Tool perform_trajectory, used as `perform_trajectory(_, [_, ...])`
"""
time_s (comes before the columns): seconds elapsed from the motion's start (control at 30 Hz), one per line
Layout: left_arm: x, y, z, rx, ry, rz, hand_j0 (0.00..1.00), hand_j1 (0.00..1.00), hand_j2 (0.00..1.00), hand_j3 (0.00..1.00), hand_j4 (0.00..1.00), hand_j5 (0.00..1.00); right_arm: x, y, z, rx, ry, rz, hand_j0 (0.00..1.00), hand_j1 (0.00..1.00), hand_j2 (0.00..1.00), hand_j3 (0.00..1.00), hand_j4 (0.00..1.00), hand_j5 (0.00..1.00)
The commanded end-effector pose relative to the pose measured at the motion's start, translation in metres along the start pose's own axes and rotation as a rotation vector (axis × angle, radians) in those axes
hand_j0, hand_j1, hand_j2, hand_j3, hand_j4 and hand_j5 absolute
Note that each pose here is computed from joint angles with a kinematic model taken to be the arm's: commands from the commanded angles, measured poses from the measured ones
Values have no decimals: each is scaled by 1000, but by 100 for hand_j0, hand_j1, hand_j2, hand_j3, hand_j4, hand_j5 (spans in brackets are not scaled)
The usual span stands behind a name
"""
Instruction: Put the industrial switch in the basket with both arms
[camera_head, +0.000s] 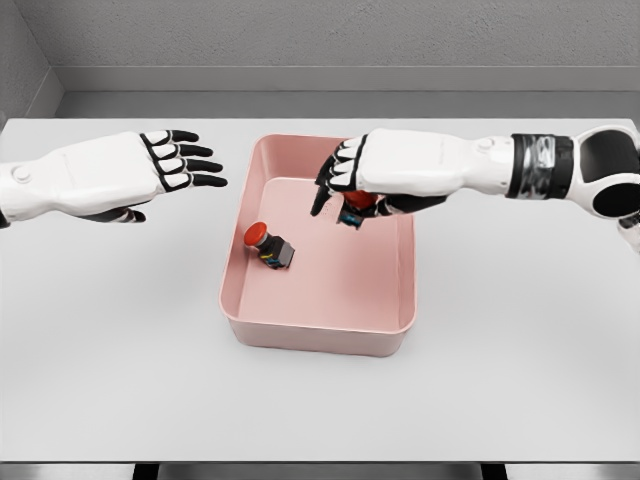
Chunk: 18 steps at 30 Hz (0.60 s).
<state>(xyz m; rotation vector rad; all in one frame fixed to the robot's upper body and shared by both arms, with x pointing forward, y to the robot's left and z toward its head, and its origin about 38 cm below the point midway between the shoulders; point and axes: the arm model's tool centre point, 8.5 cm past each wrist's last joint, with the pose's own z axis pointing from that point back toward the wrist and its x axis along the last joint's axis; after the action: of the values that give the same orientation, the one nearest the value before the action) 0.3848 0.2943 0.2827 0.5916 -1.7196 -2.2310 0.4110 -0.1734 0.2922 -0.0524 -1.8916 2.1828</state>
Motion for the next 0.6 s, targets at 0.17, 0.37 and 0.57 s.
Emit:
perform_trajectory(0.17, [0, 1, 1, 4, 1, 3, 100, 100, 100, 100, 100, 100, 11, -4, -29, -5, -74, 3, 100, 100, 100, 100, 100, 100])
perform_trajectory(0.37, [-1, 1, 1, 4, 2, 4, 100, 100, 100, 100, 100, 100, 2, -7, -7, 8, -17, 14, 100, 100, 100, 100, 100, 100])
perform_trajectory(0.57, [0, 1, 0, 5, 1, 4, 100, 100, 100, 100, 100, 100, -19, -15, 65, -5, 164, 25, 100, 100, 100, 100, 100, 100])
